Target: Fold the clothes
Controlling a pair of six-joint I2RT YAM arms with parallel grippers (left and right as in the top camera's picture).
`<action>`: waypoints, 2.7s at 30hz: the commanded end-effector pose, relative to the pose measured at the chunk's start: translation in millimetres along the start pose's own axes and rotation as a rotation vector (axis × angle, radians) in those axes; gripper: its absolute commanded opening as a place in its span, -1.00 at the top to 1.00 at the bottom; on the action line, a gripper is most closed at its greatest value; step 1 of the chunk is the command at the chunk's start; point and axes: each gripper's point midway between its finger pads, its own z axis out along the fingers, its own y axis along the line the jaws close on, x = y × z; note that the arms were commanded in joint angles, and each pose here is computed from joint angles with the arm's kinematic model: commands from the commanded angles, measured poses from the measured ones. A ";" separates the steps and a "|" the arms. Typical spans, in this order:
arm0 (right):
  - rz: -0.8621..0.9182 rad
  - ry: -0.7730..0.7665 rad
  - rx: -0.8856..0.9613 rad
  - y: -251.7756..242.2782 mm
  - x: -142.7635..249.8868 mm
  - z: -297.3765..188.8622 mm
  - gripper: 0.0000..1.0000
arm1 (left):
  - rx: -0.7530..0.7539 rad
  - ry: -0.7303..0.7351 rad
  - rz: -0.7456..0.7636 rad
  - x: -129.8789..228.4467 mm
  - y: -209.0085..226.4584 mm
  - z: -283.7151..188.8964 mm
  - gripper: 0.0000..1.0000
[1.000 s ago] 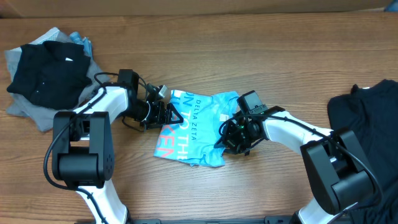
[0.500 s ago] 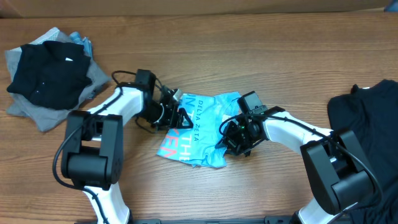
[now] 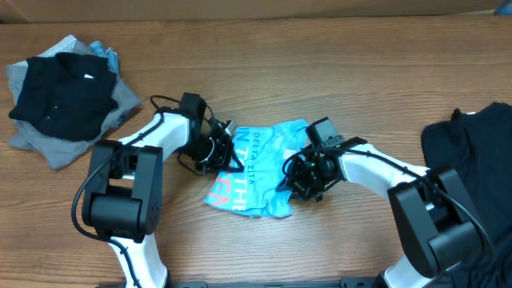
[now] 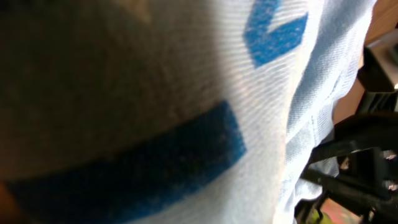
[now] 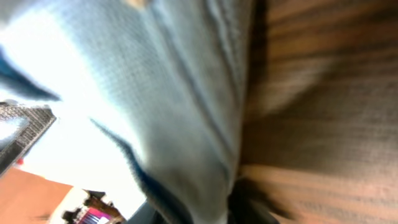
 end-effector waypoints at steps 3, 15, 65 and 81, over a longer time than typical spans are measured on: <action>-0.245 -0.100 -0.145 45.1 12.4 -45.8 -0.24 | -0.014 -0.137 0.075 -28.1 -13.5 -64.3 0.92; -0.455 -0.269 -0.276 87.1 38.5 -107.9 -0.99 | -0.082 -0.523 0.225 -92.9 -61.0 -221.9 0.92; -0.512 -0.273 -0.234 78.6 40.3 -106.6 -1.00 | -0.323 -1.227 -0.296 20.7 110.7 -510.6 -1.00; -0.798 -1.019 -0.082 123.3 44.9 -280.1 -1.00 | -0.657 -0.815 0.266 67.0 -133.6 -357.5 -1.00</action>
